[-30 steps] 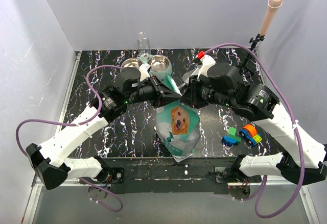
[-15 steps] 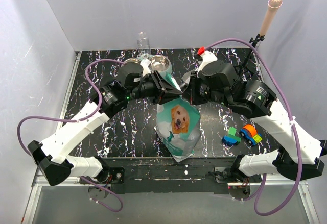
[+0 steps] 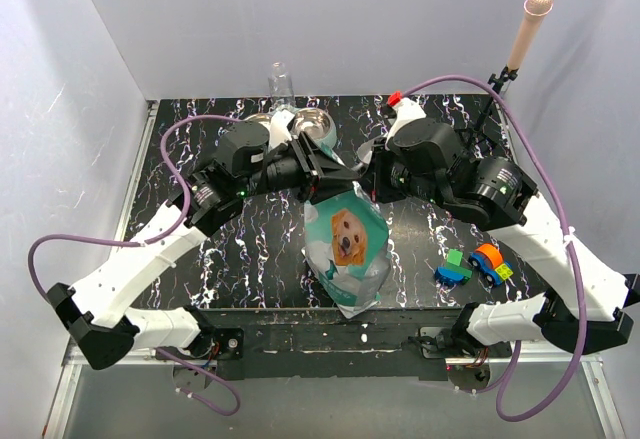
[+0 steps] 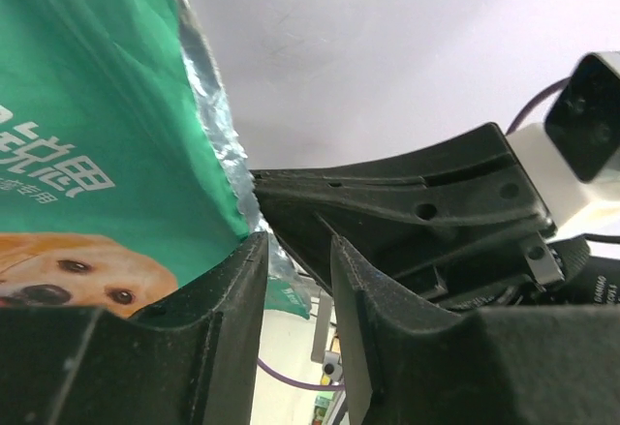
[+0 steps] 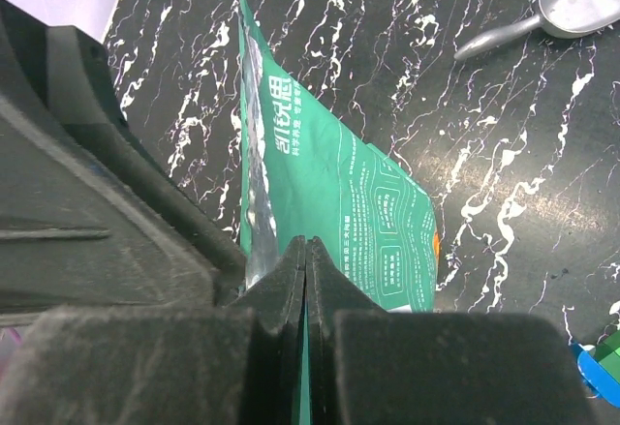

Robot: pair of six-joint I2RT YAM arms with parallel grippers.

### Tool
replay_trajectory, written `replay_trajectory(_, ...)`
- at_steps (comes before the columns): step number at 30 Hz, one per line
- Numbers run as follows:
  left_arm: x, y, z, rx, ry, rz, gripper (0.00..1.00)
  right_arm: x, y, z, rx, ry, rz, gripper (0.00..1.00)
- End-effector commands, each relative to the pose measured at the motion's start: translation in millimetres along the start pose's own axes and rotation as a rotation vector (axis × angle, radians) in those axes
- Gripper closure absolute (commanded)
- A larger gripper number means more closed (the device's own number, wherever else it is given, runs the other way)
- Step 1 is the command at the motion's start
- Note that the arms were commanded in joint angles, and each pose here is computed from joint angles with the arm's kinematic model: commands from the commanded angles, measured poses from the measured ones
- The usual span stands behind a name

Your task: Serve the pet food

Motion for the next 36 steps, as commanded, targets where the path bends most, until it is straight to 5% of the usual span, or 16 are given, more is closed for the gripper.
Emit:
replay_trajectory(1,6,-3,-6,-0.002,-0.019,0.008,0.64,8,9,5,-0.024,0.036,-0.041,0.99)
replay_trajectory(4,18,-2,-6,-0.002,-0.011,-0.035,0.59,24,11,6,-0.023,0.055,-0.023,0.99)
replay_trajectory(10,34,0,-6,0.004,0.036,-0.097,0.68,52,3,7,-0.141,0.054,0.091,0.62)
replay_trajectory(13,31,0,-4,0.03,0.06,-0.084,0.62,54,-3,12,-0.15,0.058,0.167,0.57)
replay_trajectory(17,22,-1,2,0.097,0.089,-0.056,0.56,44,-5,8,-0.134,0.023,0.17,0.59)
replay_trajectory(22,11,-3,6,0.108,0.111,-0.027,0.61,38,1,7,-0.142,0.012,0.141,0.8)
replay_trajectory(36,-6,-10,-1,0.078,0.116,0.009,0.61,35,-4,13,-0.153,0.076,0.172,0.75)
Point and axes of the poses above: each gripper's point midway between its finger pads, its own x axis back along the fingers, its own z axis along the line the jaws close on, y = z × x, the point moved 5 cm from there along x, back along the fingers, and after that the axes turned 8 degrees about -x, right-handed, at the moved point
